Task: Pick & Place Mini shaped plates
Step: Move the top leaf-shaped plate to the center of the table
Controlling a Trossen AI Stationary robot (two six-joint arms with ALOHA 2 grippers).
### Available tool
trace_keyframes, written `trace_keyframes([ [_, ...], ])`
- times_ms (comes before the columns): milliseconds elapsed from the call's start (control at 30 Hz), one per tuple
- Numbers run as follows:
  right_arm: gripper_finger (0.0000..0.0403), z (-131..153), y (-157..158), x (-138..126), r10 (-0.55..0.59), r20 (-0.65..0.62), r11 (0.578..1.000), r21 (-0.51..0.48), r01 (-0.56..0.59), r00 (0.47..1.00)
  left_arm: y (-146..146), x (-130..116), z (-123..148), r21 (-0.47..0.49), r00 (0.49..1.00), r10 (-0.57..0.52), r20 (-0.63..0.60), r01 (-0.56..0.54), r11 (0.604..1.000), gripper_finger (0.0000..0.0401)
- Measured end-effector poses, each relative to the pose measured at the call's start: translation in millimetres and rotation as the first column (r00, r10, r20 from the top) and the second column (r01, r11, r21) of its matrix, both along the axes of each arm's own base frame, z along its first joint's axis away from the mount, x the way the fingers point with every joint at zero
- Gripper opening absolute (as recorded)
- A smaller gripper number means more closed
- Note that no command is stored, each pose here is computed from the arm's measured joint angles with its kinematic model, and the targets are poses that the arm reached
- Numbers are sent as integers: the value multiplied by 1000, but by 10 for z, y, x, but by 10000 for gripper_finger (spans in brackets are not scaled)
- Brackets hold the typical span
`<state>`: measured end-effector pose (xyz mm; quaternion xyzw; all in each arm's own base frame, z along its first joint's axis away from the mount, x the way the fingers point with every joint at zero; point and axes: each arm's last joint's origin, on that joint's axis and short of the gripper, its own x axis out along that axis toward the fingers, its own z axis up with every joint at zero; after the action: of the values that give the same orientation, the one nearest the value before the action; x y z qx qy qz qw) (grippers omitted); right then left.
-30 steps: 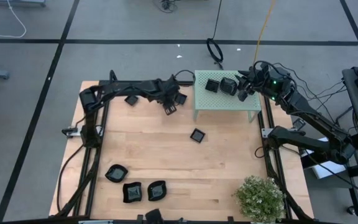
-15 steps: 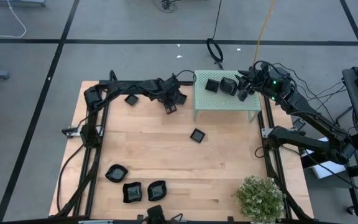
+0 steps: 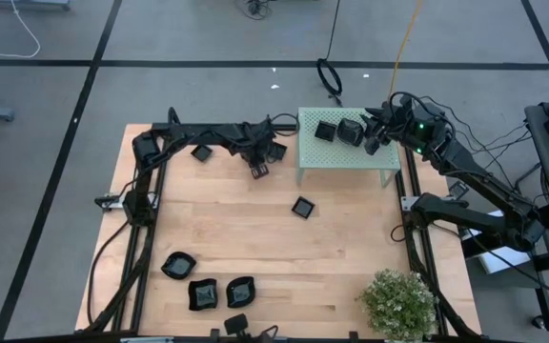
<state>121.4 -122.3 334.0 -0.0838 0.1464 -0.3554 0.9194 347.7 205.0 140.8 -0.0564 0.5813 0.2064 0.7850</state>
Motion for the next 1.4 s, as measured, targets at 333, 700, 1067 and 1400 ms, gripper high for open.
trace_keyframes([
  [333,89,-6,2,-1,0,-5,1000,5,0,1000,-271,38,258,11,999,-53,10,53,999,5],
  [700,89,-6,2,-1,11,-41,999,-32,-12,999,-1425,164,1067,95,914,-353,201,340,936,9],
  [1067,89,8,67,64,77,52,996,42,-80,996,-2497,414,762,220,626,-775,87,746,628,16],
  [1400,89,-13,330,255,219,149,952,183,-244,964,-2961,502,263,232,600,-799,-31,782,578,18],
])
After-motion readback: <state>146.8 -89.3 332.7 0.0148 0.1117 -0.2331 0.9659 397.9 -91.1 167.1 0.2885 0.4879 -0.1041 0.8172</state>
